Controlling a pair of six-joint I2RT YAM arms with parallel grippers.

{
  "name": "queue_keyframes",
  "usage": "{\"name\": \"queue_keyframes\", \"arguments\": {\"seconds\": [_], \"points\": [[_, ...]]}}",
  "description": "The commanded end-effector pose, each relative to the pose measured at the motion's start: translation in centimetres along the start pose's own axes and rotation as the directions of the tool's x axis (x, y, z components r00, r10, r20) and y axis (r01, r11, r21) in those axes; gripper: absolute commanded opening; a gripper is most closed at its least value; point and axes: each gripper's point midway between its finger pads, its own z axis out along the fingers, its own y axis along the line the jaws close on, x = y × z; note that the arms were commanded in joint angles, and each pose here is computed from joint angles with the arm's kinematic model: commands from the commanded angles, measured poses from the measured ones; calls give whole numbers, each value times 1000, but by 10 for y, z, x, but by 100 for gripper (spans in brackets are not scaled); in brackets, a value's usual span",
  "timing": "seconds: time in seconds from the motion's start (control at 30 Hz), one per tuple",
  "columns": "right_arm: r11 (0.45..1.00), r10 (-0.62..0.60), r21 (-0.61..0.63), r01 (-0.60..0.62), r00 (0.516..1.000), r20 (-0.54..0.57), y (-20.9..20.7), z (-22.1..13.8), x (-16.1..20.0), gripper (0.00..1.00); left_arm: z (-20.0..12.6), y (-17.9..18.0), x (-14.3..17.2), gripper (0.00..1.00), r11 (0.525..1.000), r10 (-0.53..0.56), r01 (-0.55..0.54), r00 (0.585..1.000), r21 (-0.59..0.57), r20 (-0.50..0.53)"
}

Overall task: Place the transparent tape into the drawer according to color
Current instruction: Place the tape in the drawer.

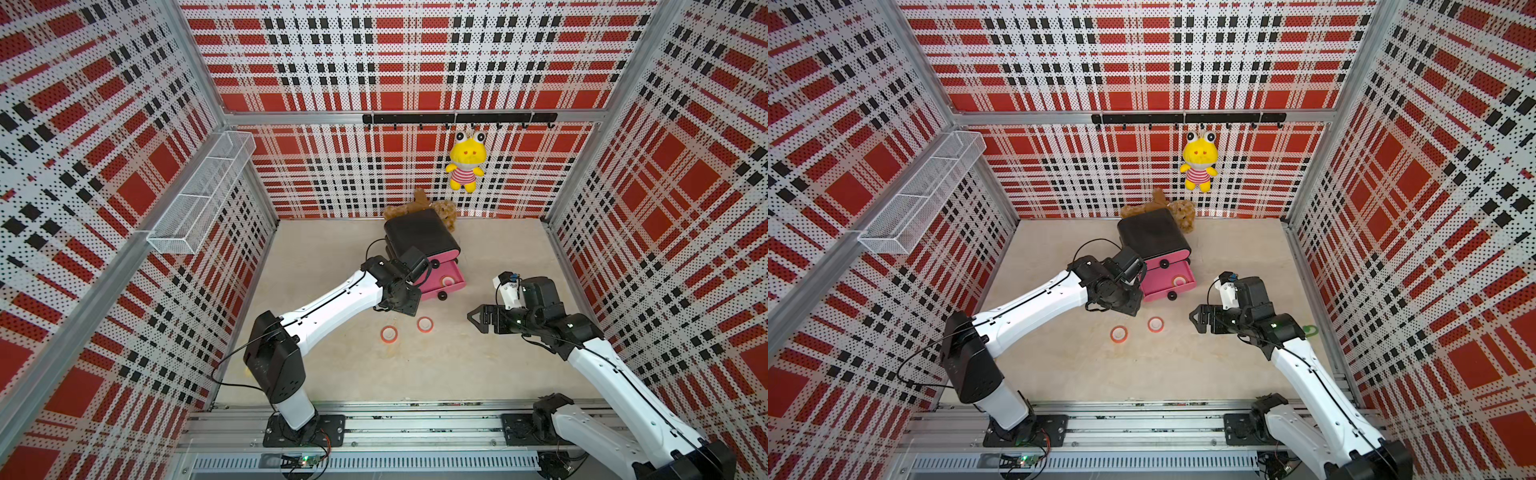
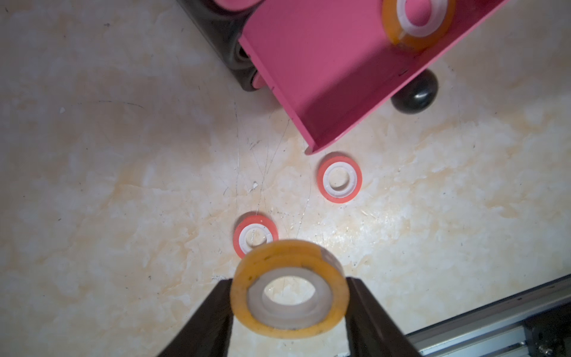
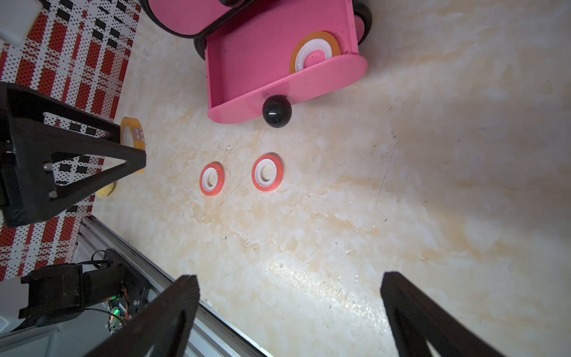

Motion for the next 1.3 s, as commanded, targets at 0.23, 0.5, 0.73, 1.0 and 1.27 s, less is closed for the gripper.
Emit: {"name": "queue_keyframes", "arguments": {"seconds": [0.23, 0.5, 0.73, 1.0, 1.27], "points": [[1000, 6, -14, -6, 999, 38, -2, -6, -6, 100, 0, -17, -51, 49, 1000, 8, -9, 997, 10, 83], [1000, 9, -6, -9, 999, 43, -4, -10, -5, 100, 18, -30, -75, 49, 1000, 20, -21, 994, 16, 109], [1000, 12, -6, -12, 999, 48, -6, -12, -5, 100, 29, -39, -90, 49, 1000, 23, -25, 992, 18, 128], [1000, 14, -9, -13, 999, 47, -7, -12, -6, 100, 46, -41, -103, 49, 999, 49, -48, 990, -11, 134], [1000, 15, -9, -15, 999, 50, -7, -13, -6, 100, 50, -39, -112, 57, 998, 58, -53, 987, -37, 149]]}}
